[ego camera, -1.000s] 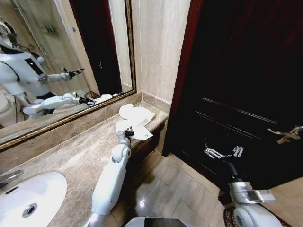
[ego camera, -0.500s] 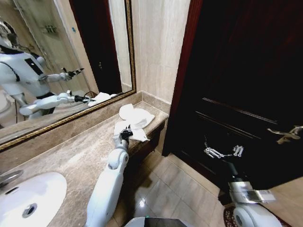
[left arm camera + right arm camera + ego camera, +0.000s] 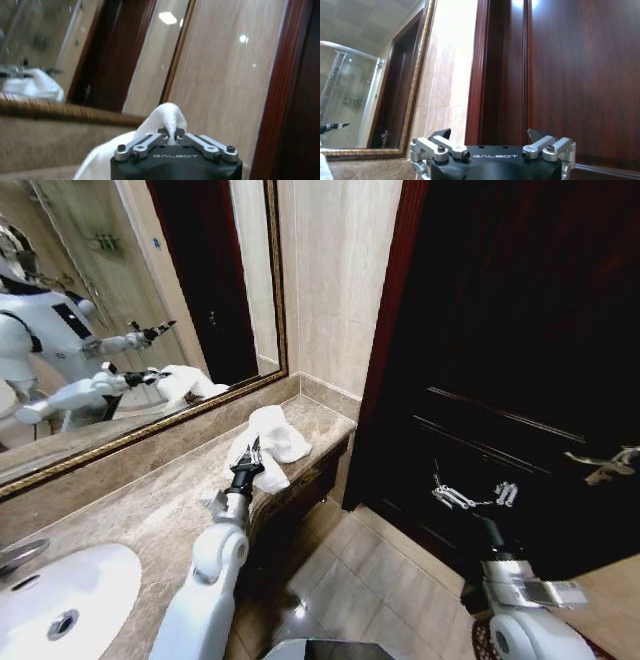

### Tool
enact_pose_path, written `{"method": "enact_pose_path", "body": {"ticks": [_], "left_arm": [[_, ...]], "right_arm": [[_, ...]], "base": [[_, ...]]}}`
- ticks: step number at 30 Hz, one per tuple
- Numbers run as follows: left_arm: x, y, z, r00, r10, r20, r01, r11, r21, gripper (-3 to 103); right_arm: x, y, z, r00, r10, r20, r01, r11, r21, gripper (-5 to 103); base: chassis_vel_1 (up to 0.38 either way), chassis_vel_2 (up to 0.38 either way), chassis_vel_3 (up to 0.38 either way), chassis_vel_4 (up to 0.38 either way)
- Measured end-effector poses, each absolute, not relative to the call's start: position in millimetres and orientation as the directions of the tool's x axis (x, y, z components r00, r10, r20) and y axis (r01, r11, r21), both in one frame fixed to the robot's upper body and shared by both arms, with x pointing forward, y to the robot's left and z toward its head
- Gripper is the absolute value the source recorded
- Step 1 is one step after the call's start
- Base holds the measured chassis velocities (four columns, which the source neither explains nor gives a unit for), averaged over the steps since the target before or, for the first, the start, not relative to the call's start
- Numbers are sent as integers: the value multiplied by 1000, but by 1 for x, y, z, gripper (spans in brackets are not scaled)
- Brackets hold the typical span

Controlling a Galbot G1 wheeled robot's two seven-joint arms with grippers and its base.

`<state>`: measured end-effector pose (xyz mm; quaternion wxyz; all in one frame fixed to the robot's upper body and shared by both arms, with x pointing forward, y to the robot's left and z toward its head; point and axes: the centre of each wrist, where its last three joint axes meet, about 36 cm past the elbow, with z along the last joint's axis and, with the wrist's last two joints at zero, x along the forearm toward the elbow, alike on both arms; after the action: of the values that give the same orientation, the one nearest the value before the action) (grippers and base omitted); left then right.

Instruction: Discard the used towel into the hamper.

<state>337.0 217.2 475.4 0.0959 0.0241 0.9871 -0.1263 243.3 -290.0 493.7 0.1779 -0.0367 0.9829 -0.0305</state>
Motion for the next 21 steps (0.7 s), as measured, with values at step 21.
{"method": "enact_pose_path", "body": {"ticks": [21], "left_arm": [[238,233,521,-961,-91,-261,-67,993,-99,3]], "right_arm": [[253,-281,513,-900,-15,-435,-22,1000,9,100]], "base": [[0,0,0,0]]}}
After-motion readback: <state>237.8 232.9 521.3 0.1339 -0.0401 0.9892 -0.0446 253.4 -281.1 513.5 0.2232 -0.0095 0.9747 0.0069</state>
